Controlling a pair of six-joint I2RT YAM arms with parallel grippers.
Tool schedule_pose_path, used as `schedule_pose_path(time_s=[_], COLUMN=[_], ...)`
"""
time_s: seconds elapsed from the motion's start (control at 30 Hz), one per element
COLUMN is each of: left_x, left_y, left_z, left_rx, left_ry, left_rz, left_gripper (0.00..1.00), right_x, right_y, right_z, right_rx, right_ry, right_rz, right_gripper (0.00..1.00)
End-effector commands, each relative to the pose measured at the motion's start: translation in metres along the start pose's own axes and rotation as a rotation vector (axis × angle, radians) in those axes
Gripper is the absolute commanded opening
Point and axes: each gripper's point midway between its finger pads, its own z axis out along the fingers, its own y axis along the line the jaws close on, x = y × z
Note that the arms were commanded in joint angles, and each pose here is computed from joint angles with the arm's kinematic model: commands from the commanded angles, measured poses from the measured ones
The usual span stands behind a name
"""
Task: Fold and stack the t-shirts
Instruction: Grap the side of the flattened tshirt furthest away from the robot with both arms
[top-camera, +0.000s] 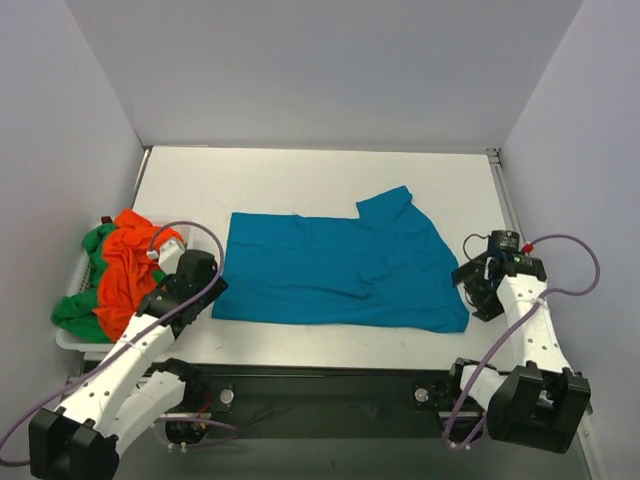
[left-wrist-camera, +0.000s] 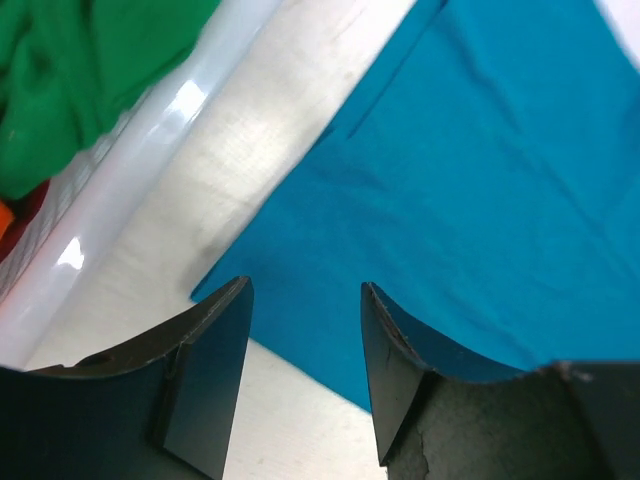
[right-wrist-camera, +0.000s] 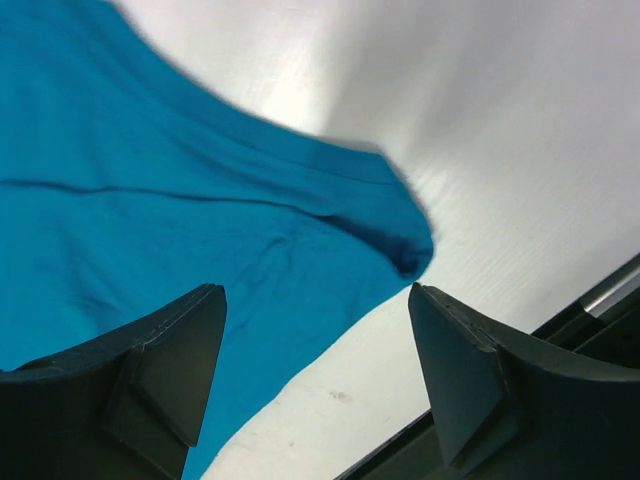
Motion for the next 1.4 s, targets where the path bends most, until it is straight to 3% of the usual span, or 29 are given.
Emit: schedule_pose_path(time_s=[0.0, 0.13, 0.23, 0.43, 0.57, 0.93, 1.13, 1.2, 1.37], left_x=[-0.048, -0.073, -0.094, -0.106, -0.124, -0.112, -0.098, -0.095, -0.091], left_y=[-0.054, -0.101, -0.139, -0.165, -0.182, -0.181, -0.174, -0.17, -0.165], left_z=[-0.019, 0.005, 0.03, 0.103, 0.139, 0.216, 0.23, 0.234, 0.239], left_rx=[0.129, 0.109, 0.082, -0.075, -0.094, -0.173, -0.201, -0.218, -0.235], left_ry=[-0.091, -0.106, -0.127, -0.097, -0.084, -0.005, 0.031, 0.032, 0.044], left_rz=[0.005, 0.083, 0.131, 0.254, 0.248, 0.278, 0.269, 0.271, 0.279], left_gripper=[0.58, 0.56, 0.47, 0.4, 0.36, 0.35, 0.36, 0.44, 0.44], right_x=[-0.022, -0.033, -0.045, -0.057, -0.065, -0.073, -0.071, -0.07, -0.069], right_y=[0.033, 0.101, 0.157, 0.224, 0.264, 0.313, 0.327, 0.329, 0.332], right_z=[-0.032, -0.051, -0.053, -0.031, -0.028, 0.0, 0.012, 0.016, 0.021], right_rx=[-0.073, -0.213, -0.322, -0.388, -0.42, -0.453, -0.475, -0.475, -0.473], right_ry=[-0.103, -0.128, -0.131, -0.088, -0.111, -0.1, -0.078, -0.067, -0.063], right_rz=[-0.141, -0.343, -0.412, -0.526, -0.594, -0.682, -0.701, -0.704, -0.708], right_gripper=[0.76, 0.76, 0.74, 0.71, 0.7, 0.7, 0.7, 0.7, 0.7])
